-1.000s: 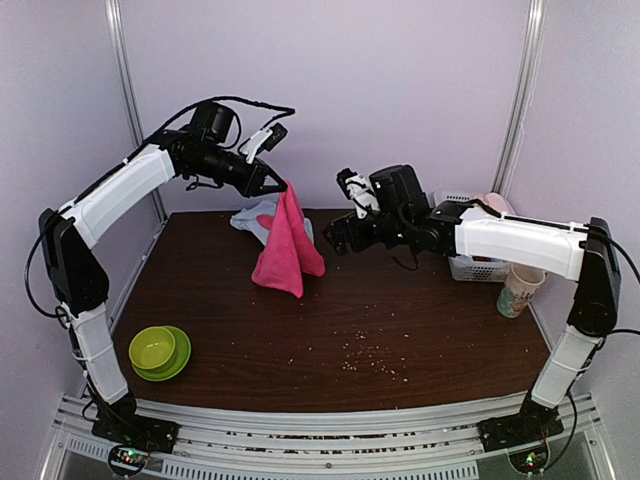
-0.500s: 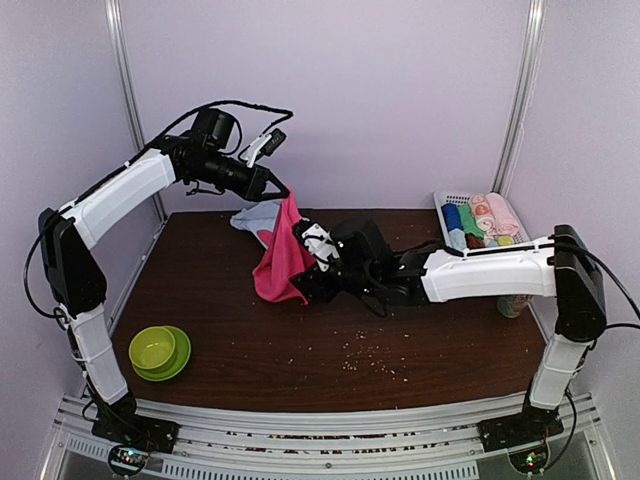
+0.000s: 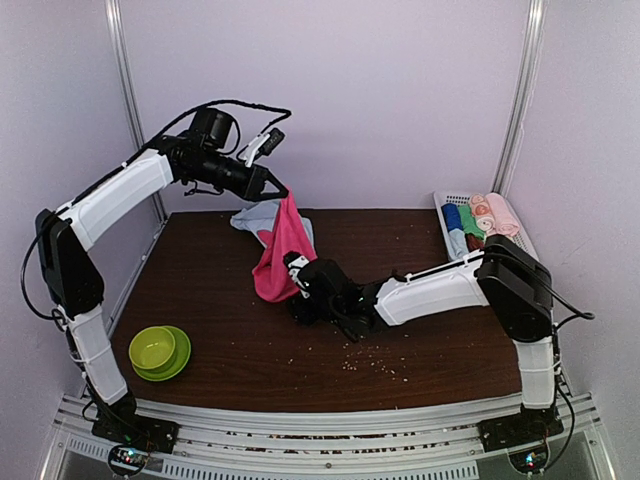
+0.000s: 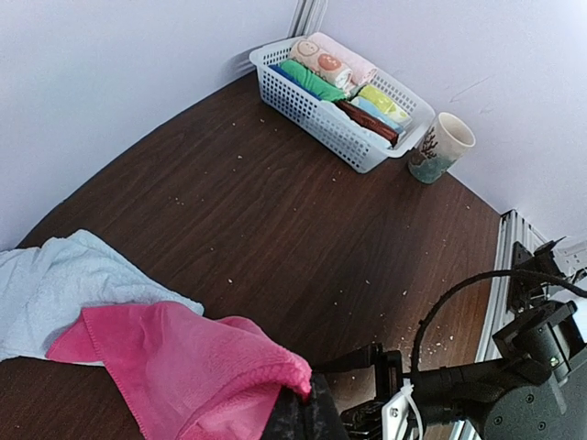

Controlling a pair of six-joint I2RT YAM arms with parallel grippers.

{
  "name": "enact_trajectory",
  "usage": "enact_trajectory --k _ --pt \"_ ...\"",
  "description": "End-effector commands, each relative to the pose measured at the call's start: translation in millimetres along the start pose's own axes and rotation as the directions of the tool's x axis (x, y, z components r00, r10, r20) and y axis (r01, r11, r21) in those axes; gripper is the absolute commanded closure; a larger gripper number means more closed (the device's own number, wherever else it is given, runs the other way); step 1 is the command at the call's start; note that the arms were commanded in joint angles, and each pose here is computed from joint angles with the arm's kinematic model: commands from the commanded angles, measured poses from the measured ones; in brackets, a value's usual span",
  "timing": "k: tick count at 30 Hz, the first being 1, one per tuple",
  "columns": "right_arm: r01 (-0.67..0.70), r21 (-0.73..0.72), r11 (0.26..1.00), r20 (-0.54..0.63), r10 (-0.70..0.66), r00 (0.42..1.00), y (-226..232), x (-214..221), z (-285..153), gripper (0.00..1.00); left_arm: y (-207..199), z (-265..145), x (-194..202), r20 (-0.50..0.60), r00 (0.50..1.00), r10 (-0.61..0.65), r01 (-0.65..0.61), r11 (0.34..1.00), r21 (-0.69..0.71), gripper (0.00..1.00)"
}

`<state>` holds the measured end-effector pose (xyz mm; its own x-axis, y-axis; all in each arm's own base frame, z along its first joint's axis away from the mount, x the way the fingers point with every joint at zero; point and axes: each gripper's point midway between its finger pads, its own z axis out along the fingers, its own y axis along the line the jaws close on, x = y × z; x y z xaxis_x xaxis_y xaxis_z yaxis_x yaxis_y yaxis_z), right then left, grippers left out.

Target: Roll the towels

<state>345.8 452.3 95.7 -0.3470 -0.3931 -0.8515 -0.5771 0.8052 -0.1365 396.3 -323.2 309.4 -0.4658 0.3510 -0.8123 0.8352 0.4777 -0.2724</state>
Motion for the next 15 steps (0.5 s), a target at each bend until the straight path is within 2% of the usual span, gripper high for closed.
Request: enact_trajectory --k 1,5,15 --pt "-0.068 -0.006 0.998 0.072 0.069 0.995 -5 -21 4 0.21 -16 -19 -22 0.080 0.995 0.066 -0.067 0.998 0.010 1.00" --pt "-0.139 -0.091 0.986 0.056 0.145 0.988 -6 -17 10 0.21 -19 -21 -23 0.085 0.993 0.076 -0.078 0.997 0.014 1.00" --pt "-0.257 -0.187 0.948 0.072 0.274 0.959 -24 -16 4 0.22 -21 -25 -21 0.085 0.992 0.094 -0.095 0.995 0.007 1.00"
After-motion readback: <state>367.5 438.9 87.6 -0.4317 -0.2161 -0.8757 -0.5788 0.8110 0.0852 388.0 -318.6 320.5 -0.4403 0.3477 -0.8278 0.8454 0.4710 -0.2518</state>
